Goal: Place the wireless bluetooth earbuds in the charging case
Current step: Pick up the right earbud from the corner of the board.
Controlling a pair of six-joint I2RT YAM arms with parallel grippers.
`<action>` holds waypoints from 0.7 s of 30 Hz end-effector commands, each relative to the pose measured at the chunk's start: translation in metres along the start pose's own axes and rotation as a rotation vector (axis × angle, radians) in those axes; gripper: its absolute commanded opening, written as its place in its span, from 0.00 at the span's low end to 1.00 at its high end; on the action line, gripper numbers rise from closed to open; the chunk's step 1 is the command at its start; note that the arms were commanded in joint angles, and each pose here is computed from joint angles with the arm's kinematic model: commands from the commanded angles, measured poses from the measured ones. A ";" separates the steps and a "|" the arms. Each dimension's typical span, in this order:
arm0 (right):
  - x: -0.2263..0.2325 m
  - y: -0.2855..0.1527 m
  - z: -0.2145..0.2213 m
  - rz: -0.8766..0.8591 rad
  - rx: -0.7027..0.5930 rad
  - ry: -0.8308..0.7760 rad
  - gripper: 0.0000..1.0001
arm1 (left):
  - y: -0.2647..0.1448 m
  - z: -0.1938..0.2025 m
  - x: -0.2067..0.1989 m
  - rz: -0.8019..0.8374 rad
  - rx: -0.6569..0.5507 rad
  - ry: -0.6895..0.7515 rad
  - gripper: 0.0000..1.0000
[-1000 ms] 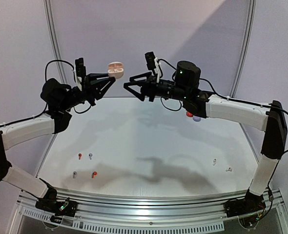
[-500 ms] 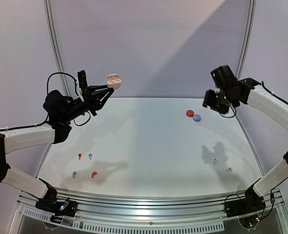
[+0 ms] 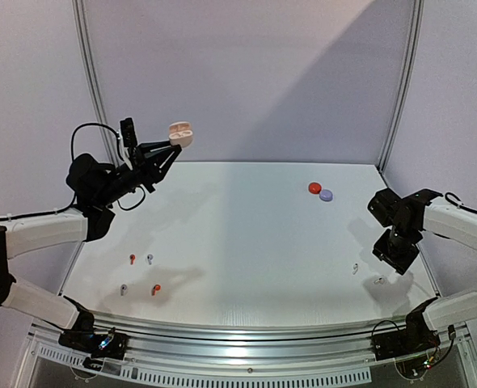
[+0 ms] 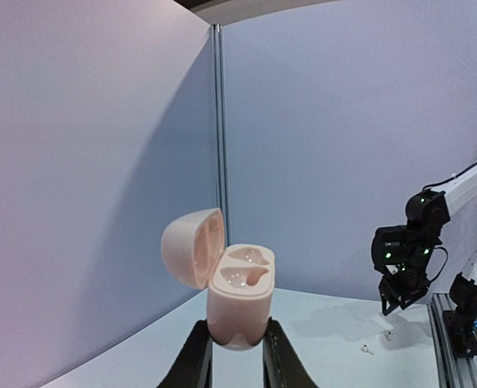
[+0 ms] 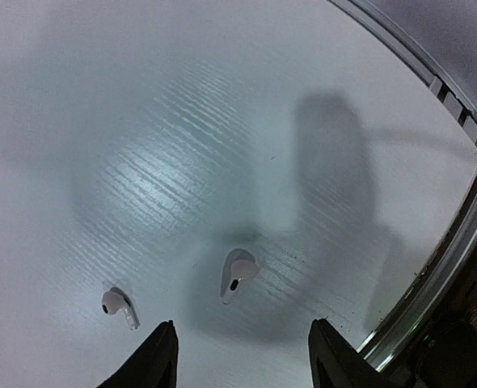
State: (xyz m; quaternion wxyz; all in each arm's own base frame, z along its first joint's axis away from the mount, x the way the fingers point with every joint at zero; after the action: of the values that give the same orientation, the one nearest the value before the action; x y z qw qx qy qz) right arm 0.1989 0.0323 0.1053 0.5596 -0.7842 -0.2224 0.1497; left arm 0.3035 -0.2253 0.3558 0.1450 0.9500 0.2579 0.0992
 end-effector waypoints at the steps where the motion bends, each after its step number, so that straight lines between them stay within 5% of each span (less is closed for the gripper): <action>1: 0.003 0.022 0.002 0.028 0.043 0.102 0.55 | -0.005 -0.005 0.001 -0.010 -0.020 0.002 0.00; 6: 0.009 0.038 0.003 0.073 0.069 0.078 0.44 | -0.008 -0.009 0.003 -0.017 -0.024 0.009 0.00; 21: 0.001 0.057 0.013 0.143 0.124 0.041 0.39 | -0.006 -0.008 0.007 -0.016 -0.015 0.008 0.00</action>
State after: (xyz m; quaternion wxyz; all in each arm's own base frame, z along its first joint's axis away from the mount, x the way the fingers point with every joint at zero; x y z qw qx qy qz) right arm 0.2118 0.0327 0.0528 0.6027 -0.7627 -0.1575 0.1738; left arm 0.3053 -0.2186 0.3573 0.1476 0.9476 0.2650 0.1004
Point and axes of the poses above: each gripper's point midway between its finger pads, its own y axis out along the fingers, its own x axis along the line the jaws close on, z = x × y, the point moved 2 cm from there along -y, back along the fingers, and after that the axes turned 5 degrees about y, right-handed, at the moved point
